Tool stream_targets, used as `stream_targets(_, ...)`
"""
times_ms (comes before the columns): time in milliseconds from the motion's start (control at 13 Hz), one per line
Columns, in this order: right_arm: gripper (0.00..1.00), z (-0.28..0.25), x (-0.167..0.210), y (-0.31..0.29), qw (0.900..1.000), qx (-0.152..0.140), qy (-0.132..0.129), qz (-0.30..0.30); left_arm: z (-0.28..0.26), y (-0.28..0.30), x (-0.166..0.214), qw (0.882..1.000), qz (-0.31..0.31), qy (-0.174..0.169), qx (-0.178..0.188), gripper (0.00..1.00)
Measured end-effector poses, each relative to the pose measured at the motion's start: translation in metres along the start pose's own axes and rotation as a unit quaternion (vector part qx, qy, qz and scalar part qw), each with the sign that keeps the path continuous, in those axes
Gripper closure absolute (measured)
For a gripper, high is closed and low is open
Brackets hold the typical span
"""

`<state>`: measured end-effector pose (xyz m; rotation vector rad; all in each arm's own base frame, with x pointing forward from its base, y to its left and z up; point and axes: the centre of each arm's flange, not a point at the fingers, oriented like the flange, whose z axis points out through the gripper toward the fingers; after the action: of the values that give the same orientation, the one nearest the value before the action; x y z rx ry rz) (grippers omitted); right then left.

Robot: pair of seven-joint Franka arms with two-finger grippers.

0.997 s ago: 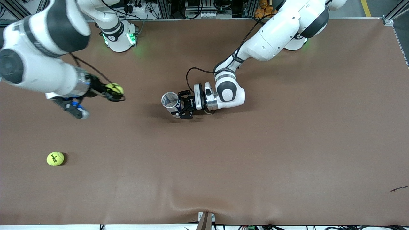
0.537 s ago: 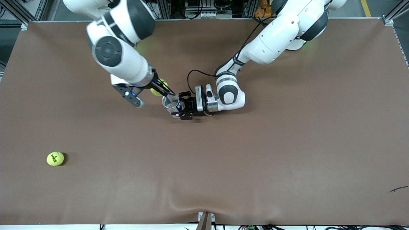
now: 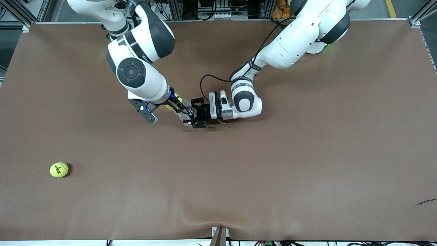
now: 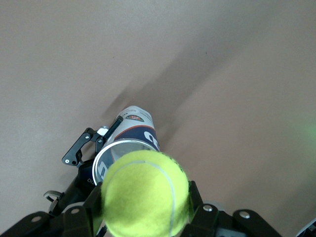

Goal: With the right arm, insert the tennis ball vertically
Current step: 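Move the held ball above the can opening with the right gripper, then open the right gripper to drop the ball into the can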

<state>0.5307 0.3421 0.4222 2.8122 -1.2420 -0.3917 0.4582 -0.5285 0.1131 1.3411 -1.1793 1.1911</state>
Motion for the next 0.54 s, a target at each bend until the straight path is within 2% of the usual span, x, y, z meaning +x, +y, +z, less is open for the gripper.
stream_targets(537,0.30,0.025,0.000,-0.013,1.000,-0.002,0.000,0.031,-0.004,-0.006,0.000,1.000,0.010,0.000,0.005,0.28)
